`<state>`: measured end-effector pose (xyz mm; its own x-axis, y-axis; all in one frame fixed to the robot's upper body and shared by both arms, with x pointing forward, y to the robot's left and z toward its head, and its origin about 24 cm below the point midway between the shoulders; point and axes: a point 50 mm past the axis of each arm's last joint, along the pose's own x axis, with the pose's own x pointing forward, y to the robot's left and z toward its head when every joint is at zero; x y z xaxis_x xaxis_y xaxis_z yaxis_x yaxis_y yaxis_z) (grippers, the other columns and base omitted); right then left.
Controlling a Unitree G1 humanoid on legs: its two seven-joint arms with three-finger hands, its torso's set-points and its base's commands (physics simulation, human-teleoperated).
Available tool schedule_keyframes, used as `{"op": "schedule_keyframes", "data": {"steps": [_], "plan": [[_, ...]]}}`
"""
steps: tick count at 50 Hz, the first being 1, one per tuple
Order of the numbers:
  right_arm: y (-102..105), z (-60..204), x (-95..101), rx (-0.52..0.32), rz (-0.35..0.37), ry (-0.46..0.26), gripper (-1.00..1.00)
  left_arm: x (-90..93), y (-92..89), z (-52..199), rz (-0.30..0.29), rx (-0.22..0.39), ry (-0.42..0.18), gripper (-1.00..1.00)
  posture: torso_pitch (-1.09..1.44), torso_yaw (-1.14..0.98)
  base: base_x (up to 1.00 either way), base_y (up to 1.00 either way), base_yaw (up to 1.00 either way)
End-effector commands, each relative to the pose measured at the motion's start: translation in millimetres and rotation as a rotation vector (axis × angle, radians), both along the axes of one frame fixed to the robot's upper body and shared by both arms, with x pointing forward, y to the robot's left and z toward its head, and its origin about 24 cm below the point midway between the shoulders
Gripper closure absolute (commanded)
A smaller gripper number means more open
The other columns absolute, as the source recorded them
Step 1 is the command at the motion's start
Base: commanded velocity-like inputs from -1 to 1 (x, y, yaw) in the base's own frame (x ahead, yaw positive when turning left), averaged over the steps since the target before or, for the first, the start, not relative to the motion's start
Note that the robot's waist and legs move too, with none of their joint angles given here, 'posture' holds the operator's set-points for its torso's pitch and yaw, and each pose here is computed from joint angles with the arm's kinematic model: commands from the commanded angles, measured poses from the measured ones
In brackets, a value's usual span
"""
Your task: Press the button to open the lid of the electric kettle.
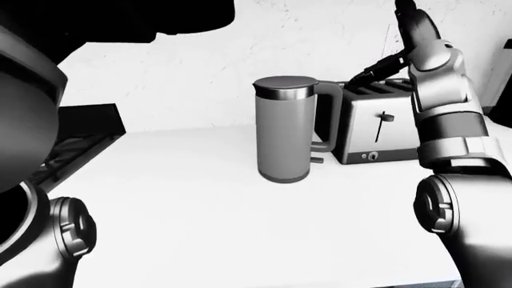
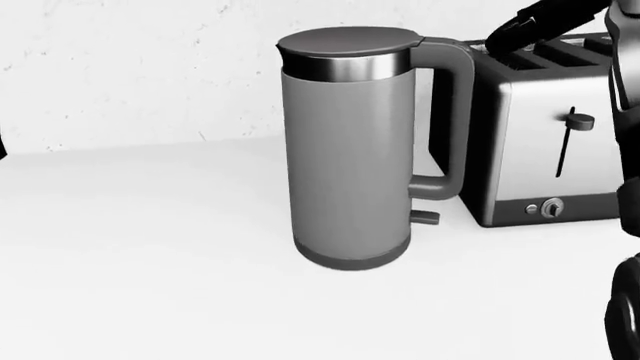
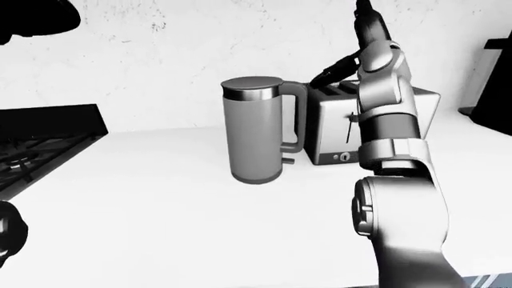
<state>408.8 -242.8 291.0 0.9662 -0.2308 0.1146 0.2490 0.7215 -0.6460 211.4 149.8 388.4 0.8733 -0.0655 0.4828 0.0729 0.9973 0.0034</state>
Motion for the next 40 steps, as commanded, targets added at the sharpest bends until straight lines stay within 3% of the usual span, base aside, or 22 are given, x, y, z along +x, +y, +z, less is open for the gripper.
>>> {"op": "schedule_keyframes", "data": {"steps": [1, 20, 40], "plan": [[8, 27, -2.2, -0.042, 0.023, -0.103, -1.0, -2.7, 3.2, 8, 0.012, -0.029, -0.034, -1.0, -0.58, 0.0, 0.0, 0.0, 0.0], [14, 43, 6.0, -0.032, 0.008, -0.066, -1.0, -1.8, 2.6, 7, 0.009, -0.027, -0.031, -1.0, -0.58, 0.0, 0.0, 0.0, 0.0], [10, 30, 8.9, -0.068, -0.101, -0.055, -1.0, -0.9, 0.1, 6, 0.002, -0.02, -0.03, -1.0, -0.58, 0.0, 0.0, 0.0, 0.0]]}}
